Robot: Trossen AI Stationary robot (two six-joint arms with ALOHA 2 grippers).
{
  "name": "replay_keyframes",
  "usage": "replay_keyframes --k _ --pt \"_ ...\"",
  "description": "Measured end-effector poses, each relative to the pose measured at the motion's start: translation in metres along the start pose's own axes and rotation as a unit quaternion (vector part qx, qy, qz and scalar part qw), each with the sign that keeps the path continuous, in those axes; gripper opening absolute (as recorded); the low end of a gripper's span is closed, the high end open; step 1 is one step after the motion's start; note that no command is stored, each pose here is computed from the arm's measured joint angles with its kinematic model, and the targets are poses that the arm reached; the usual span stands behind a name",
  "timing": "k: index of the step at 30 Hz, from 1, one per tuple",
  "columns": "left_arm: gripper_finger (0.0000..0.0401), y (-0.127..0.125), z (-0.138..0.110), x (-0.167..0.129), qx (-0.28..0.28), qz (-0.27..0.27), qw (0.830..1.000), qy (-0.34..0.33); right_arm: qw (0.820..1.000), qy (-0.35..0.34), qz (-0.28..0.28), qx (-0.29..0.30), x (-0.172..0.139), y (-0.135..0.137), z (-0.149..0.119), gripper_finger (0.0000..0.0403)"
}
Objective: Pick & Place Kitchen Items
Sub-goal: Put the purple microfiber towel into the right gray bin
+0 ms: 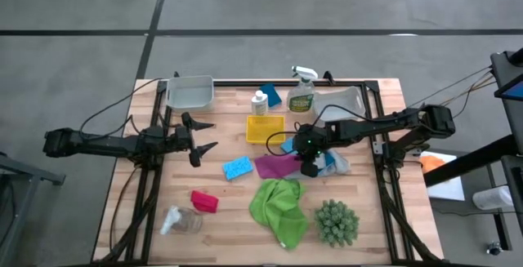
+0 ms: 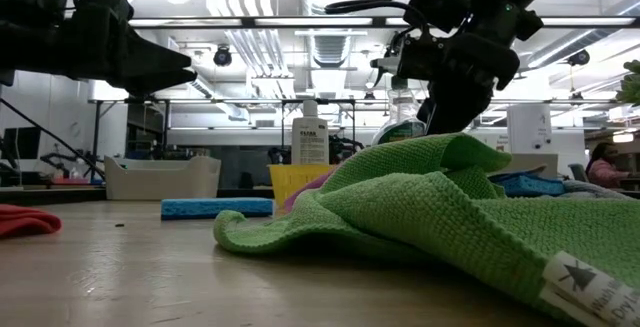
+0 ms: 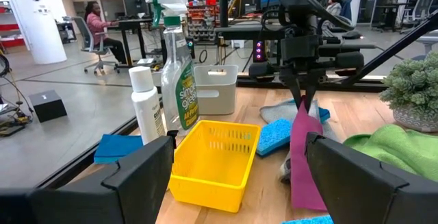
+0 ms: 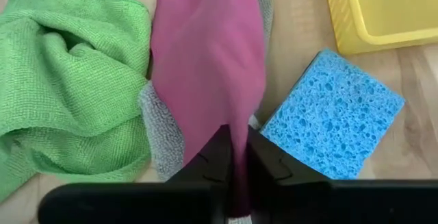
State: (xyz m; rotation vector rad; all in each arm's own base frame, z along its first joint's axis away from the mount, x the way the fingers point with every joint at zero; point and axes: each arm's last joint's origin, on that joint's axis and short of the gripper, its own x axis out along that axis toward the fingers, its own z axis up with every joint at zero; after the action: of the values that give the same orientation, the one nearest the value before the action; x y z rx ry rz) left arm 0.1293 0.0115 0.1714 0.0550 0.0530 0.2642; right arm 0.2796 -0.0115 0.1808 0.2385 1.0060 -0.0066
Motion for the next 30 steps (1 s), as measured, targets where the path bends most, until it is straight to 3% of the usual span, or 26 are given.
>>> replay_keyframes --k 11,19,25,30 --pt "0.0331 0.000 0.000 0.000 -0.001 0.000 1.000 0.000 1.000 -0.013 0.015 -0.005 -0.003 0.002 0.005 0.0018" --pt "0.0331 0.000 0.000 0.000 -0.001 0.000 1.000 0.000 0.997 -0.056 0.025 -0.035 -0.021 0.008 0.021 0.0018" --pt "0.0331 0.000 0.001 0.000 0.000 0.000 1.000 -0.003 0.989 -0.120 0.033 -0.076 -0.040 0.015 0.032 0.0018" --pt "0.0331 0.000 0.002 0.000 -0.001 0.000 1.000 -0.008 0.971 -0.202 0.039 -0.123 -0.051 0.021 0.040 0.0018"
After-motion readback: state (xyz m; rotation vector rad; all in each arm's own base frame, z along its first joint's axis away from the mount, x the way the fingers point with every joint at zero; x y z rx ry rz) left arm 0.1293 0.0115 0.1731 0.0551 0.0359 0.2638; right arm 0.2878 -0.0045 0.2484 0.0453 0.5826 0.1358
